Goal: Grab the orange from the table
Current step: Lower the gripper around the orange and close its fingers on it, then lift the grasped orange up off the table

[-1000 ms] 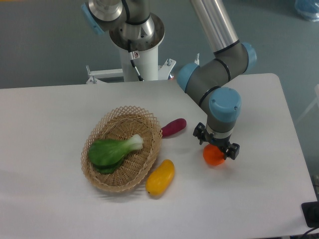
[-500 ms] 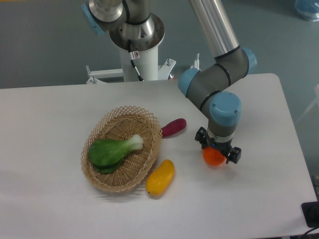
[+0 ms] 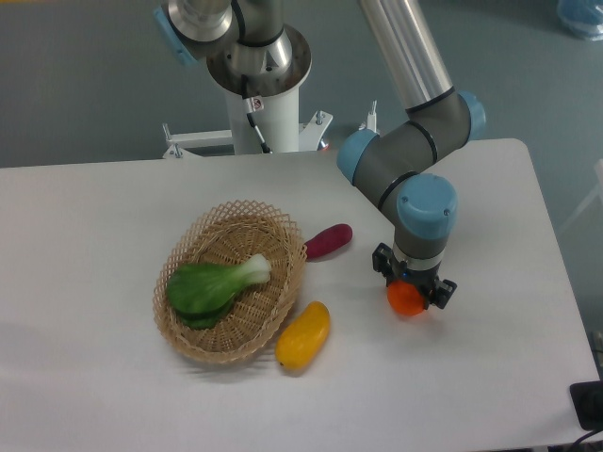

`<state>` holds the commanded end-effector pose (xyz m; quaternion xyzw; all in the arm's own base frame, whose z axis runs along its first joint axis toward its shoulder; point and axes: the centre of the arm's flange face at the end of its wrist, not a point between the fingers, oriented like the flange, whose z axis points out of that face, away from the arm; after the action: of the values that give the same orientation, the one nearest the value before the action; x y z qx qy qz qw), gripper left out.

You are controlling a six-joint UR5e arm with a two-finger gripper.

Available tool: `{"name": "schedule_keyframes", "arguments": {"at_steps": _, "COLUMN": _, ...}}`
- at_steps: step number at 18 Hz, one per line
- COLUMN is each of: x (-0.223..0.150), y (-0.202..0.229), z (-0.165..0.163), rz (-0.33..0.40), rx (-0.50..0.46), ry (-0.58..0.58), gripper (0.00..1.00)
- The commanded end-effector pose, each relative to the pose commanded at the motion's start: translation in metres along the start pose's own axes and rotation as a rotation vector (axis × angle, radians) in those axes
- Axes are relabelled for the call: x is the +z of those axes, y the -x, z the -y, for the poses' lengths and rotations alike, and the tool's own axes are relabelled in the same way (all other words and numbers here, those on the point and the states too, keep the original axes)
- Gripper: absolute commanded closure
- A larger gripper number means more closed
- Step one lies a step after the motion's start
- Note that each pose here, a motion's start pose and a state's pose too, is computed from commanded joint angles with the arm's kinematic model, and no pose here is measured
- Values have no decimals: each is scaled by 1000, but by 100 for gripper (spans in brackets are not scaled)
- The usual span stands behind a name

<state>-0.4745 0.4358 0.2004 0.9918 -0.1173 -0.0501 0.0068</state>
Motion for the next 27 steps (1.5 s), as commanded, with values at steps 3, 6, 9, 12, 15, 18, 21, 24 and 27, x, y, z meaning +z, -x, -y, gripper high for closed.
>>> {"name": "schedule_keyframes", "arguments": {"at_steps": 3, "x": -2, "y": 1, "z": -1, "rz": 3, "rx": 0, "ry": -1, "gripper": 32}}
{"name": "schedule_keyframes", "arguments": {"at_steps": 6, "x": -16, "y": 8, "z": 1, "rz": 28, "rx": -2, "ry": -9, "gripper": 32}}
{"name": "schedule_keyframes", "arguments": {"at_steps": 9, "x": -62, "y": 23, "z": 4, "rz": 72, "rx": -8, "ry": -32, "gripper": 32}}
{"name": "schedule_keyframes", "arguments": {"at_steps": 12, "x": -103, "y": 31, "z": 8, "rz": 29, "rx": -4, "ry": -52, "gripper": 32}}
{"name": "schedule_keyframes", "arguments": {"at_steps": 15, "x": -148, "y": 36, "z": 14, "rz": -28, "rx": 5, "ry": -78, "gripper": 32}}
{"name": "schedule_keyframes", "arguments": {"at_steps": 18, "x": -195, "y": 18, "z": 40, "rz": -35, "rx": 52, "ry": -127, "gripper": 32}}
{"name": "schedule_keyframes", "arguments": {"at_steps": 21, "x": -229, "y": 1, "z": 53, "rz": -36, "rx": 153, "ry": -156, "gripper": 32}}
{"name": "schedule_keyframes", "arguments": {"at_steps": 24, "x": -234, "y": 0, "z": 42, "rz": -64, "rx": 191, "ry": -141, "gripper": 32}}
{"name": "schedule_keyframes", "arguments": {"at_steps": 27, "x": -244, "y": 4, "z": 30, "rz": -43, "rx": 234, "ry": -148, "gripper": 32}}
